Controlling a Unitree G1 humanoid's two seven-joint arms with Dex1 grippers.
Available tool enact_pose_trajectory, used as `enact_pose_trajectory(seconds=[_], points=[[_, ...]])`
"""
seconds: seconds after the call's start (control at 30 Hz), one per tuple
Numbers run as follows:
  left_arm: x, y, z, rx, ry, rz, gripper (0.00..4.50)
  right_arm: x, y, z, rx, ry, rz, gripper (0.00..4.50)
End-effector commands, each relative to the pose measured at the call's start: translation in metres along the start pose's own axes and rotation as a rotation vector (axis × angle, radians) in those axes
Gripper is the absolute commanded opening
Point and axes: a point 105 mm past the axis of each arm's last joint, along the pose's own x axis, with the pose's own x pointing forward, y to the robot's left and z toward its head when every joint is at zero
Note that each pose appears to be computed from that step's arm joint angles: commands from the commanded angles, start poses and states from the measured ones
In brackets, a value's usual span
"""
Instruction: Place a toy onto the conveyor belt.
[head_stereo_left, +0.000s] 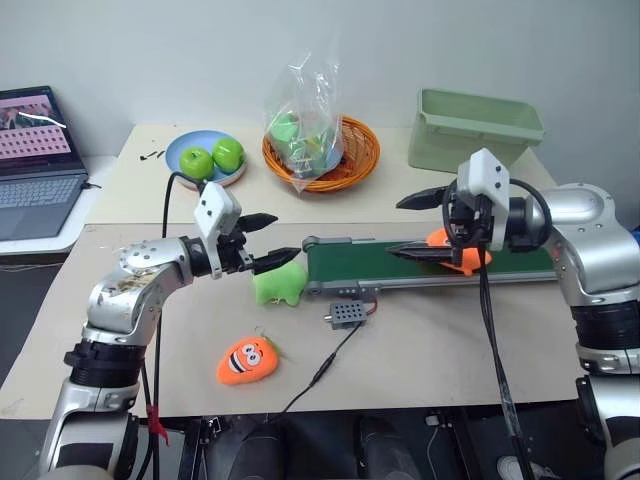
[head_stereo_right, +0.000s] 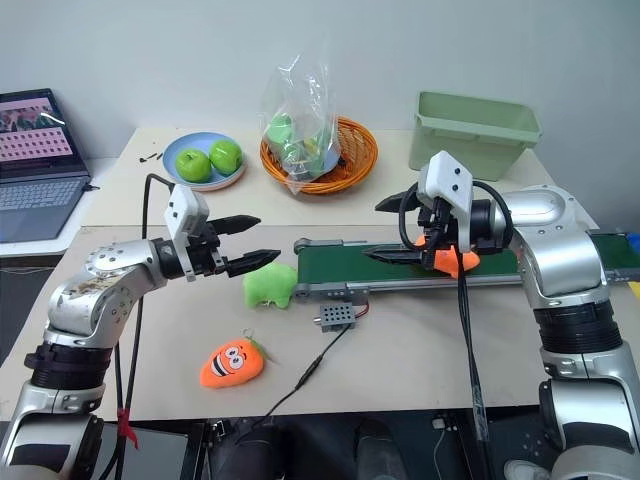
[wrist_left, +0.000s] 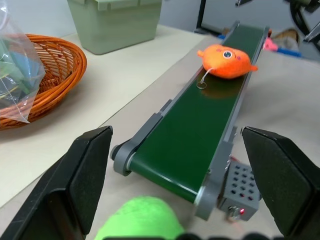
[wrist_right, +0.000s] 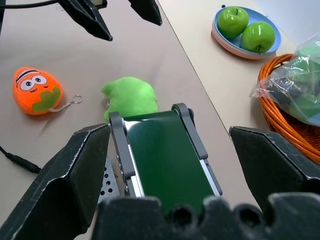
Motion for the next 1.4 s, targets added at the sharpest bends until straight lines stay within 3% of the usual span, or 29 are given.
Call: enact_pose_trajectory(seconds=[0.03,0.87,1.4], points=[[-0.004,-0.009,0.02,0.02,-0.051,-0.012,4.39,-0.005,-0.006,0.014,-0.028,-0.041,-0.018,4.5],[0.0,-0.026,0.048,-0.067,-0.121,-0.08,4.39,-0.009,-0.006,0.009,0.006,-0.064,-0.051,4.5],[-0.005,-0.01,0.057,-0.073,-0.161,0.006,4.39,-0.008,-0.008,0.009,0.012,-0.07,-0.054,4.5]])
